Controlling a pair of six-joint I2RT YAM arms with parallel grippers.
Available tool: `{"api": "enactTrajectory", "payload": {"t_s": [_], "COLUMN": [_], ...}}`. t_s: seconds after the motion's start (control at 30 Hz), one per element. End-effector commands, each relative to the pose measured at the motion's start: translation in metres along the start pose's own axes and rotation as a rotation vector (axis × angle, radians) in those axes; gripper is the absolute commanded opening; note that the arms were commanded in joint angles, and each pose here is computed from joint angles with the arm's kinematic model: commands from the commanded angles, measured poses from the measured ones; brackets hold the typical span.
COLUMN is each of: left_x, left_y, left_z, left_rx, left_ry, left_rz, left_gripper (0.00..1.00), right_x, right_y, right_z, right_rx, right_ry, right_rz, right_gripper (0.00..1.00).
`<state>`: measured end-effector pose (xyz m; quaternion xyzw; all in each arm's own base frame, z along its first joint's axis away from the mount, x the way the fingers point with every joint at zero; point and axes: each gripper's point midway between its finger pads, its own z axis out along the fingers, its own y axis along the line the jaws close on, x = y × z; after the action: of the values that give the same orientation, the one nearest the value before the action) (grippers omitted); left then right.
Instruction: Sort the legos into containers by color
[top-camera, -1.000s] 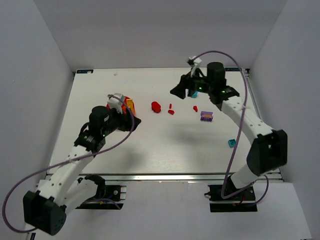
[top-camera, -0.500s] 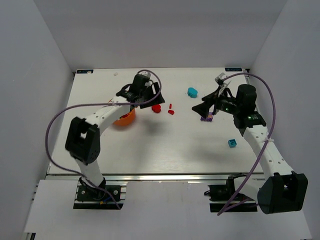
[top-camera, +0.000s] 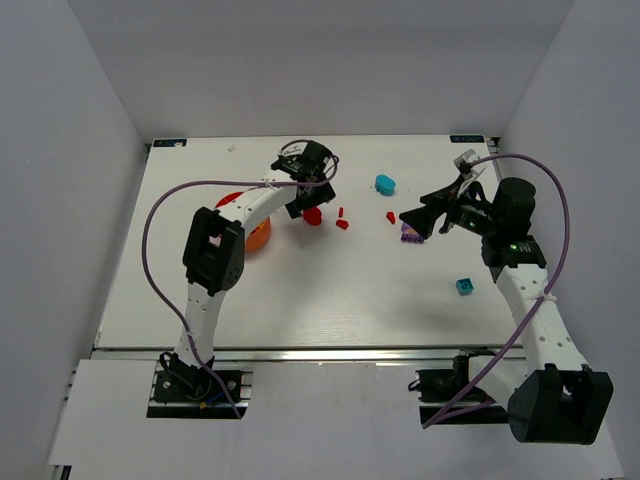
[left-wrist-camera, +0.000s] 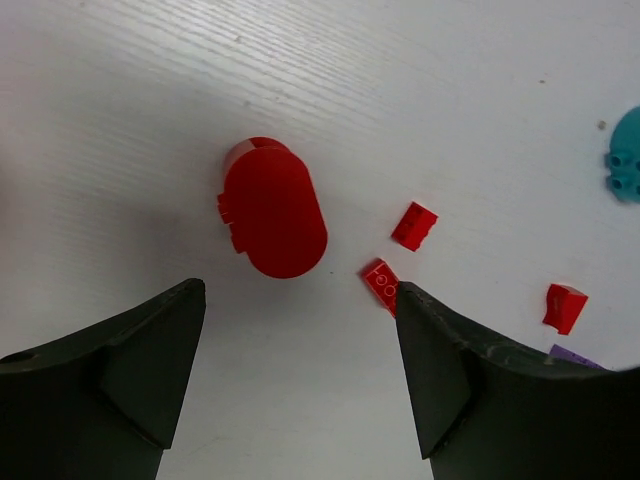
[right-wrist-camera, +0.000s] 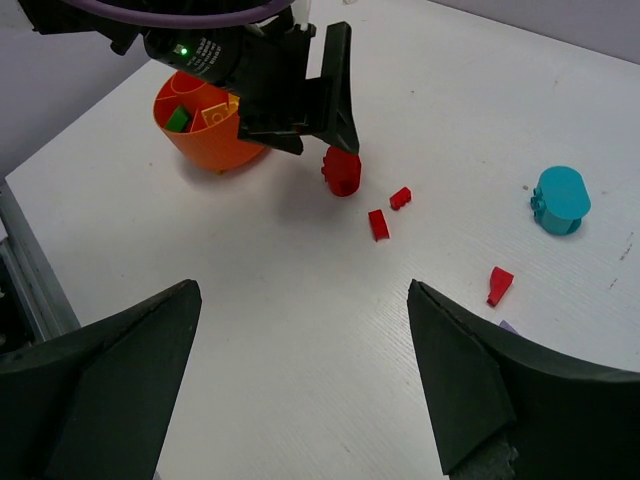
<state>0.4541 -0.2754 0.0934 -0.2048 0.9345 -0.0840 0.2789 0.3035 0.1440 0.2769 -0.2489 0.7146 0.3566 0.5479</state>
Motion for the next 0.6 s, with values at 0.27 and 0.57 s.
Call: {"api": "enactTrajectory", "payload": {"t_s": [0.27, 0.57], "left_x": [-0.011, -0.008], "left_y": [-0.004, -0.004], "left_z": [0.000, 0.019], "left_rx": [-0.084, -0.102], "left_ry": [-0.048, -0.055], "left_rz": [-0.034, -0.040], "left_gripper": [0.87, 0.87], "right_x": [0.000, 0.002], "right_y": [-0.008, -0.005], "right_z": [-0.005, -0.006], "right_rx": [-0.012, -0.030], "right_ry": [-0.013, -0.014], "right_rz": [0.018, 0.020], "right_gripper": [0.89, 0.89]}}
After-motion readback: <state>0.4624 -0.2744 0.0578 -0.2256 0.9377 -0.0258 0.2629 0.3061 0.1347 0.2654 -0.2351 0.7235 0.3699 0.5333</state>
